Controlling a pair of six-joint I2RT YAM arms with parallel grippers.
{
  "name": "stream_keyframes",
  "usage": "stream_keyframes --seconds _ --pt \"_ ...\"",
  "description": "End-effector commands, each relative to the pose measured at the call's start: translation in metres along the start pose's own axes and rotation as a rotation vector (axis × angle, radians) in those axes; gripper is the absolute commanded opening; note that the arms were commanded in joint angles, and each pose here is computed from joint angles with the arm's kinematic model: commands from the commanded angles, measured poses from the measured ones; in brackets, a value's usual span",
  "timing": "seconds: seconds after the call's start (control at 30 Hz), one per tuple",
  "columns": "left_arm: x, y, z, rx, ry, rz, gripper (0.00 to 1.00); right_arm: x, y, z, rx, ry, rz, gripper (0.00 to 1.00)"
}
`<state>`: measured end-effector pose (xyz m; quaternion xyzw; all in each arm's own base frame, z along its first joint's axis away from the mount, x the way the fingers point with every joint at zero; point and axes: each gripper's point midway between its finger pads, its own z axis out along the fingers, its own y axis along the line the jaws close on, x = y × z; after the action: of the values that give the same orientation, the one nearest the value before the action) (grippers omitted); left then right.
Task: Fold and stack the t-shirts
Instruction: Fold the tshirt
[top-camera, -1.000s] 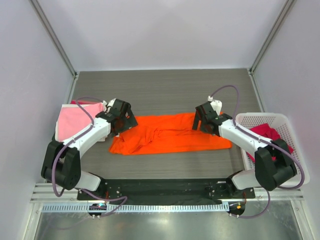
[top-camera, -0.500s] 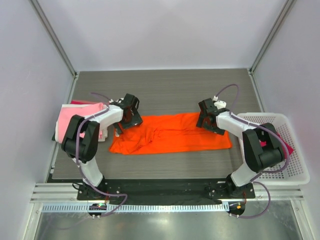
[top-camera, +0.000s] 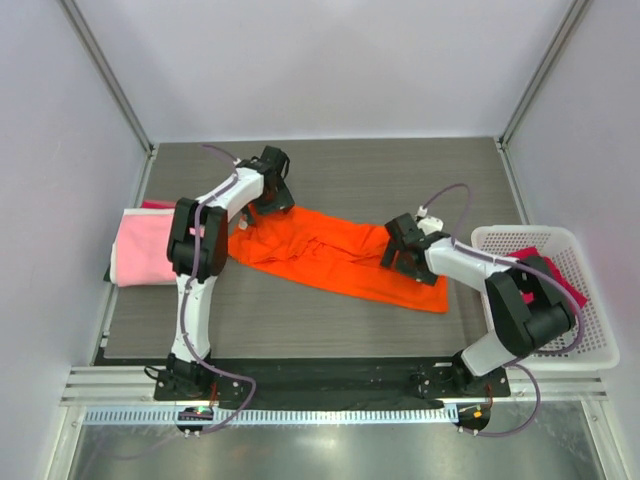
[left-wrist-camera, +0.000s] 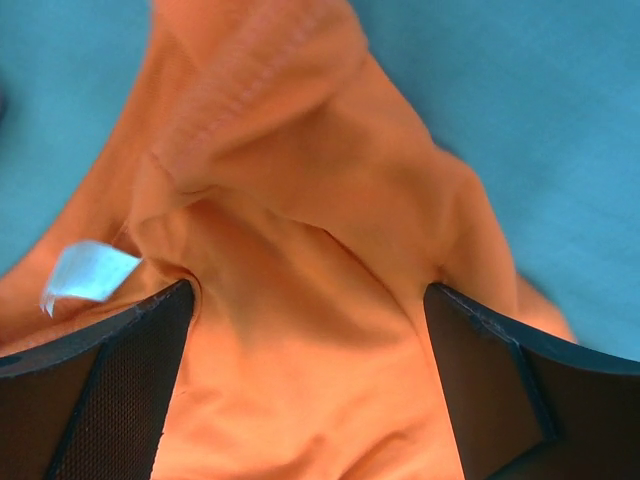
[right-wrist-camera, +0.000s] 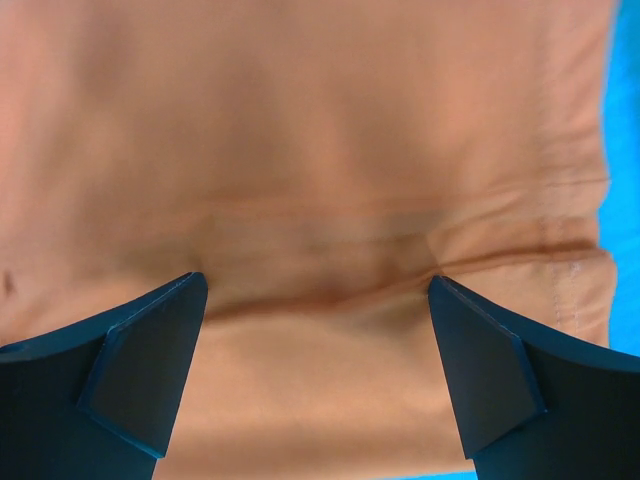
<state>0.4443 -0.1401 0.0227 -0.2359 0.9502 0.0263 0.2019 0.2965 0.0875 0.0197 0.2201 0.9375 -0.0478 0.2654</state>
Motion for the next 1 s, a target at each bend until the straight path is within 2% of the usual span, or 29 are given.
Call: stream_keyframes --seconds 0.0,0.03,0.13,0.27,0.37,0.4,0.47,0.63,0.87,0.97 --pt "-0.006 -0.019 0.022 0.013 0.040 0.031 0.97 0.032 0.005 -0.021 -0.016 0.036 0.053 1.00" --pt "-0.019 -0.033 0.018 0.051 0.020 0.024 0.96 0.042 0.018 -0.033 -0.061 0.031 0.042 1.00" --pt "-0.025 -0.068 0.021 0.195 0.027 0.035 0.87 0.066 0.043 -0.056 -0.149 0.011 0.068 1.00" --pt "-0.026 -0.119 0.006 0.352 0.011 0.091 0.85 0.088 0.079 -0.083 -0.255 -0.021 0.043 1.00" --pt "-0.026 -0.140 0.002 0.372 -0.006 0.118 0.85 0.085 0.090 -0.092 -0.254 -0.076 0.016 1.00" --pt "-0.020 -0.141 0.014 0.358 0.018 0.119 0.86 0.084 0.091 -0.092 -0.233 -0.091 0.001 1.00" --pt "-0.027 -0.151 0.010 0.382 0.007 0.108 0.86 0.073 0.083 -0.090 -0.173 -0.159 -0.021 0.99" --pt "-0.040 -0.143 0.025 0.349 -0.010 0.077 0.88 0.042 0.048 -0.091 -0.039 -0.287 -0.054 1.00" --pt "-0.072 -0.092 0.041 0.255 -0.009 -0.053 0.88 0.020 0.006 -0.074 0.018 -0.250 0.002 1.00" --pt "-0.083 -0.070 0.049 0.216 -0.011 -0.100 0.88 0.019 -0.003 -0.071 0.022 -0.226 -0.003 0.92"
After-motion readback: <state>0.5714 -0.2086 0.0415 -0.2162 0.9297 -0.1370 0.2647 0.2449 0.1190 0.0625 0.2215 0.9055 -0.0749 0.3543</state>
